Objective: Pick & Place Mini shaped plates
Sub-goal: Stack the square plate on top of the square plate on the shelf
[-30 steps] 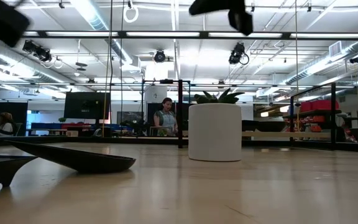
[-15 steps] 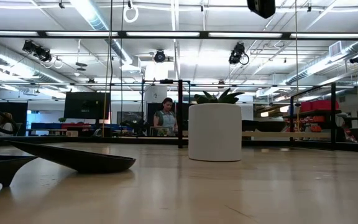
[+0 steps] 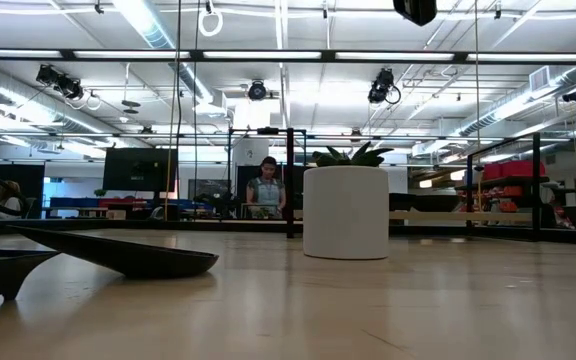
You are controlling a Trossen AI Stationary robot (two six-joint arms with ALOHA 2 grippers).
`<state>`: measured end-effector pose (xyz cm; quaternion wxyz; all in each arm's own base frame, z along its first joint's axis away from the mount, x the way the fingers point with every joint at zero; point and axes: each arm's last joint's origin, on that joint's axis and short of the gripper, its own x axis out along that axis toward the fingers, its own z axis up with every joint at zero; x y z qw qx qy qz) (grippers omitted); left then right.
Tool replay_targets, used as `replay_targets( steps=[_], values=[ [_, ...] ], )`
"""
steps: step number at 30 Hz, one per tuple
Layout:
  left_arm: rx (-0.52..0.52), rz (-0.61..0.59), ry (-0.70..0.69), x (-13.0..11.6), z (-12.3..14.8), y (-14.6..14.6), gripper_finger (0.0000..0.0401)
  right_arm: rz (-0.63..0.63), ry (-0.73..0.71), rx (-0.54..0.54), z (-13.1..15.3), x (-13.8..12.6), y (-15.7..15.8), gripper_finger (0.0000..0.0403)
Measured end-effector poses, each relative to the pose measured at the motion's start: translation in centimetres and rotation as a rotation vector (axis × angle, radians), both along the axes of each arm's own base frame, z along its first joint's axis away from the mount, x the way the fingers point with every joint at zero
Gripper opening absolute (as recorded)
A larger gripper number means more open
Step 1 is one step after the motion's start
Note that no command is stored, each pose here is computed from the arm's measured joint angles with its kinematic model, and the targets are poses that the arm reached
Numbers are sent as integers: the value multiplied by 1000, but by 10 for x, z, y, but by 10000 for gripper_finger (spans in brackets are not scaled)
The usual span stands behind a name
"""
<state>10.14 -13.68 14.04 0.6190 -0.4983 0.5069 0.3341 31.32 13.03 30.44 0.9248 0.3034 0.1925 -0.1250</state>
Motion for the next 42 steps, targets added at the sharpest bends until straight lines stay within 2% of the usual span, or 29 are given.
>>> replay_targets(
  steps=[13, 18, 24, 32, 37, 42],
  values=[
    [45, 26, -161, 9, 8, -3, 7, -21, 3, -13, 0, 4, -9, 4],
    [59, 35, -234, 24, 22, -4, 9, -1, -12, 54, 2, 8, -16, 4],
    [106, 3, -328, 53, 50, 1, 5, -3, -6, 116, 2, 13, -29, 4],
    [187, -67, -455, 95, 91, 22, 4, 57, 28, 62, 20, 21, -52, 9],
    [203, -100, -570, 119, 112, 39, 4, 123, 43, 98, 23, 25, -71, 51],
    [198, -113, -650, 134, 124, 56, 4, 198, 67, 8, 18, 28, -75, 117]
  ],
)
